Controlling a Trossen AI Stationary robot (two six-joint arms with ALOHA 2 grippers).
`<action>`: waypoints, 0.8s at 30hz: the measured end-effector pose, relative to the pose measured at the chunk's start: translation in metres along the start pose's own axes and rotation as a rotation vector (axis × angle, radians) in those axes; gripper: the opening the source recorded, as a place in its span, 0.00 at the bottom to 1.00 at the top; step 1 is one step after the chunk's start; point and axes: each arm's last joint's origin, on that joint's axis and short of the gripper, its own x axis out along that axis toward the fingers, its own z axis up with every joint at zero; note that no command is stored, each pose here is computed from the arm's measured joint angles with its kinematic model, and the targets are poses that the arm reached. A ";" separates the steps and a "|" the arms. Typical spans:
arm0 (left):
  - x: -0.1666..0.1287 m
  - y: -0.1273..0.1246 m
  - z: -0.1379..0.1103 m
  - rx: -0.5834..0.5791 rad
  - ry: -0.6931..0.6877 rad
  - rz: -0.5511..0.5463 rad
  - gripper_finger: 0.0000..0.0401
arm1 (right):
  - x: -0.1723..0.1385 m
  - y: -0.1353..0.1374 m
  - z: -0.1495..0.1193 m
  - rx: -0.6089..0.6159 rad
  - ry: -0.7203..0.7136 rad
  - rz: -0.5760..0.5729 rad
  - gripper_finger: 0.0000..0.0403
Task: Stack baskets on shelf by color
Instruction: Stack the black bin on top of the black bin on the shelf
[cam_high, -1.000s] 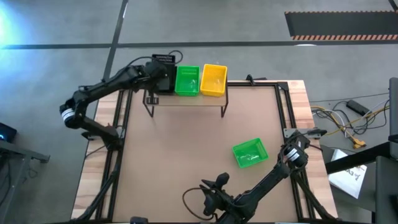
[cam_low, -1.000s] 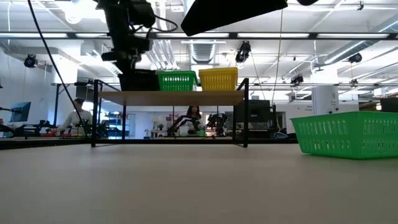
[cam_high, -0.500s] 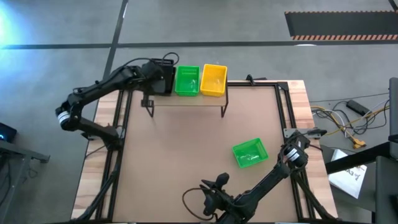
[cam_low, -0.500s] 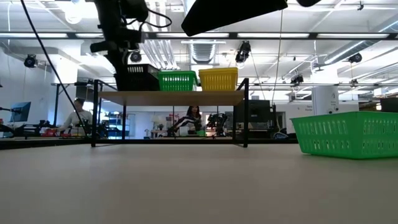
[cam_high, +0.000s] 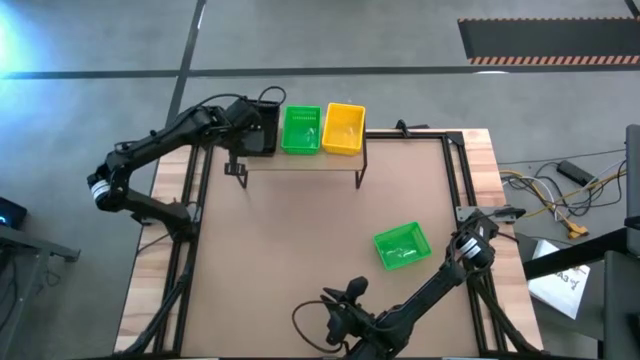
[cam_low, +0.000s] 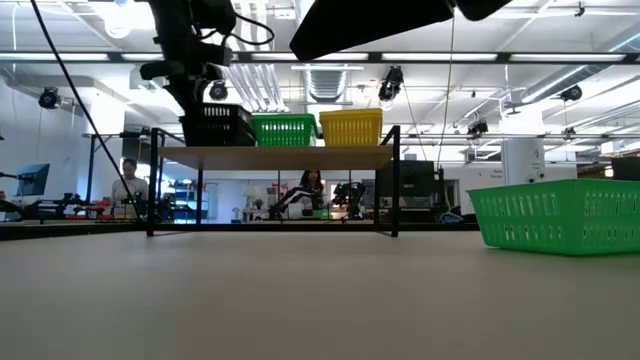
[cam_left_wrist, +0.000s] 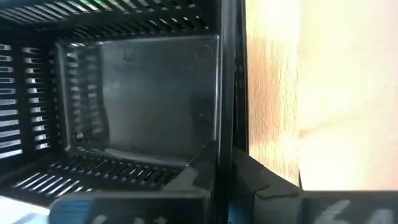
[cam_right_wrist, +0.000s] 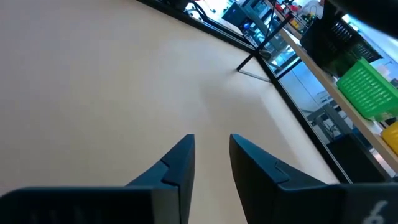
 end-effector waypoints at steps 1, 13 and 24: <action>0.000 0.000 0.000 -0.003 -0.001 0.000 0.03 | 0.000 0.000 0.000 0.000 0.000 0.000 0.23; -0.033 0.013 0.003 -0.127 -0.069 0.092 0.35 | 0.001 -0.001 -0.001 -0.008 0.006 -0.003 0.21; -0.048 0.004 -0.007 -0.223 -0.158 0.047 0.38 | -0.005 -0.008 -0.016 0.034 0.070 -0.043 0.21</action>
